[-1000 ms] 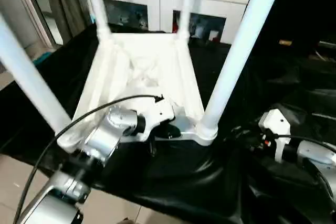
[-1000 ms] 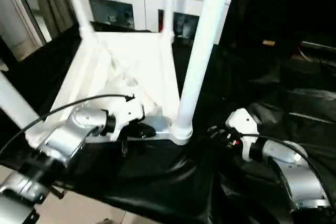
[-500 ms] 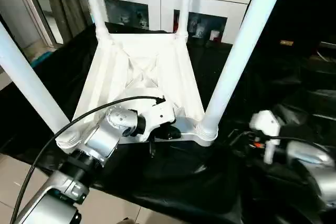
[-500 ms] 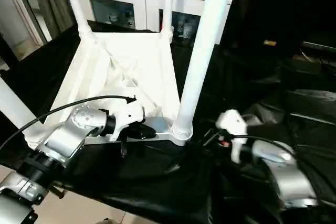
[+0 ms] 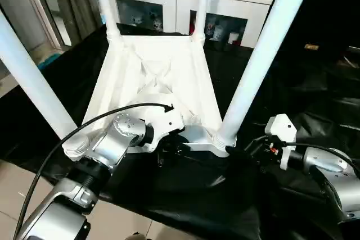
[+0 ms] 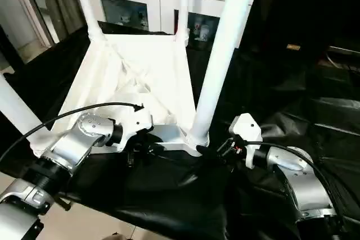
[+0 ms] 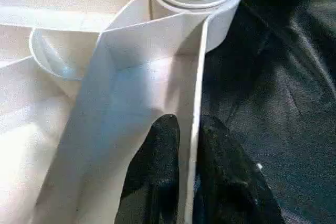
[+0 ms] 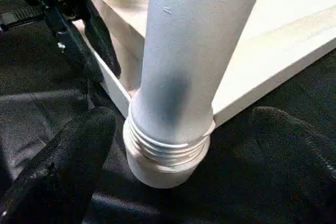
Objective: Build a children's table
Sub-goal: Rotate leg to tighten
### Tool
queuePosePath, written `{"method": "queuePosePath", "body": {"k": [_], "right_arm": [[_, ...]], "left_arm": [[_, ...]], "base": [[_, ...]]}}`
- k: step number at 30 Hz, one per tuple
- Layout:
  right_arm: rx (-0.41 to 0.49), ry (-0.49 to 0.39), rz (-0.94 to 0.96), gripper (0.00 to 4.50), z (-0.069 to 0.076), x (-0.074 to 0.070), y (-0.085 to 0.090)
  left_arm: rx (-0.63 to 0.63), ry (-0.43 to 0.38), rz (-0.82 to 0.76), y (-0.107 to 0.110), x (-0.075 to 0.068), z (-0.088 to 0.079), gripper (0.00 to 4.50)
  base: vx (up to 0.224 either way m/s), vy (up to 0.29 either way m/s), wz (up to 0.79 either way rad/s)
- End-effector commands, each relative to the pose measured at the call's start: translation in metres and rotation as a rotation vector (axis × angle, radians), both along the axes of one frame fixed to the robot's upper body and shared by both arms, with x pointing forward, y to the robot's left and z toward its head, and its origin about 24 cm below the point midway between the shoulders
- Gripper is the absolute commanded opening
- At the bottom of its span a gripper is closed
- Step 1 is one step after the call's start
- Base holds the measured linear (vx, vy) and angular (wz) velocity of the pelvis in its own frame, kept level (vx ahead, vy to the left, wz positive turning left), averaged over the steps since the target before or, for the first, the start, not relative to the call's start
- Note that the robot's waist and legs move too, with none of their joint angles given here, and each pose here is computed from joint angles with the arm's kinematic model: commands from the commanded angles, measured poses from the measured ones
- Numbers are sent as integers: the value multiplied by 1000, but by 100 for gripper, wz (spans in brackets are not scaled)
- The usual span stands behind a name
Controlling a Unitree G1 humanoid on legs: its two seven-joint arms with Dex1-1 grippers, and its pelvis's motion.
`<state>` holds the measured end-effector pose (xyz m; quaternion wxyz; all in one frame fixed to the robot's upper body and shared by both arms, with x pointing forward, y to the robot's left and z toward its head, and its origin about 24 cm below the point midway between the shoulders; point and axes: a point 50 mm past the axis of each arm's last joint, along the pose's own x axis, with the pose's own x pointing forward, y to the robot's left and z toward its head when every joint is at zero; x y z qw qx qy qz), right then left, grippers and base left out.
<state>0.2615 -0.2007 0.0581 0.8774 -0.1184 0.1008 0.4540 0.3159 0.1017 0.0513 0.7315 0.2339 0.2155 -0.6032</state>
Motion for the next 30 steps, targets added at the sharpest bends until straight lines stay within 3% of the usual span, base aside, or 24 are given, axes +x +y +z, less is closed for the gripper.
{"method": "queuePosePath", "body": {"k": [1,6,9,22,30], "right_arm": [[-15,1,6,450,-1,-1,-1],[-15,3,19,450,-2,1,1],[-12,5,20,450,-1,0,1],[-21,-1,18,450,1,-1,-2],[-41,1,4,450,-3,2,-1]], "left_arm": [[-28,-1,9,-2,3,1,77],[-134,4,-50,-12,3,8,77],[-130,28,-75,-13,2,6,77],[-62,2,-37,-9,14,-4,77],[-61,42,-55,-5,13,-7,4]], "base": [[0,0,0],[0,0,0],[0,0,0],[0,0,0],[0,0,0]]}}
